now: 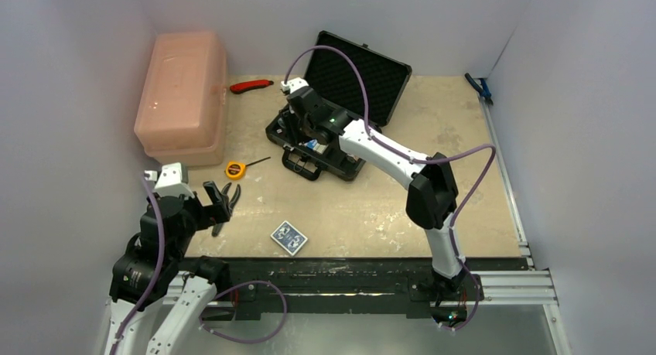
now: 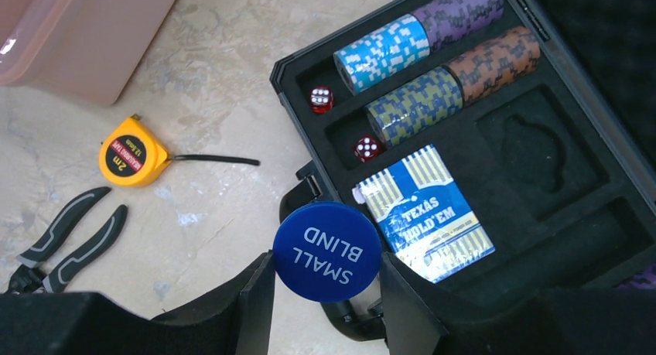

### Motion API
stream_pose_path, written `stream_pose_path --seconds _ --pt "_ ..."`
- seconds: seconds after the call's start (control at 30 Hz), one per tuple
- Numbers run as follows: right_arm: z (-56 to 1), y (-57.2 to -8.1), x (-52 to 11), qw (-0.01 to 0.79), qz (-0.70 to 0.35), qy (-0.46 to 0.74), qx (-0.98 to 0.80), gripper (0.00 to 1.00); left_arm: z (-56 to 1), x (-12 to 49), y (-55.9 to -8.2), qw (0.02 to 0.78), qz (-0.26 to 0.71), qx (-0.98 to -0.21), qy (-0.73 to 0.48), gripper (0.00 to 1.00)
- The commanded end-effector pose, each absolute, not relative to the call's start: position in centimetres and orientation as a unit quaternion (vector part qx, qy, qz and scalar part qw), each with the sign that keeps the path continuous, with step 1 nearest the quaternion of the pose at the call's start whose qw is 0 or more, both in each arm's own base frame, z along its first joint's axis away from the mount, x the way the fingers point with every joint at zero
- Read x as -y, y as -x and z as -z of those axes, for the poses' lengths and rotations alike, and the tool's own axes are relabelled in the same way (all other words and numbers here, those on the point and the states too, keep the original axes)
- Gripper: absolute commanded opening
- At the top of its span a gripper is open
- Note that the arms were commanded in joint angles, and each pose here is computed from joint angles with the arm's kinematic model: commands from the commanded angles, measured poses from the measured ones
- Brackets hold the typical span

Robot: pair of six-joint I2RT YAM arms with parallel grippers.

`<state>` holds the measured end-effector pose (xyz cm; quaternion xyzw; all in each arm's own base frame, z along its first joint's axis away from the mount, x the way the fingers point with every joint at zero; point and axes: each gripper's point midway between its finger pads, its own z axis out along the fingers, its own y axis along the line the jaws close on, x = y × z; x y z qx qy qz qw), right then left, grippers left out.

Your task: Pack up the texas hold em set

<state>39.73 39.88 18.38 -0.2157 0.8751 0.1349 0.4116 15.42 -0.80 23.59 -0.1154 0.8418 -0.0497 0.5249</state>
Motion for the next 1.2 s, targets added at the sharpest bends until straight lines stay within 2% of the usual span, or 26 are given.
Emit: stream_pose_path --seconds 0.0,0.6,1.17 --pt "-22.1 -41.9 -38.7 0.455 -0.124 0.204 -0.858 0.27 -24.2 1.0 -16.1 0.531 0.052 -0.838 0.112 1.00" --pt "-20.0 -48.6 -34.1 0.452 -0.088 0.173 -0.871 0.27 -23.6 1.1 -16.8 0.513 0.040 -0.850 0.109 1.00" --pt "-16.3 -52.5 -31.8 0.433 -0.077 0.154 -0.885 0.27 -23.3 1.1 -17.1 0.503 0.033 -0.857 0.109 1.00"
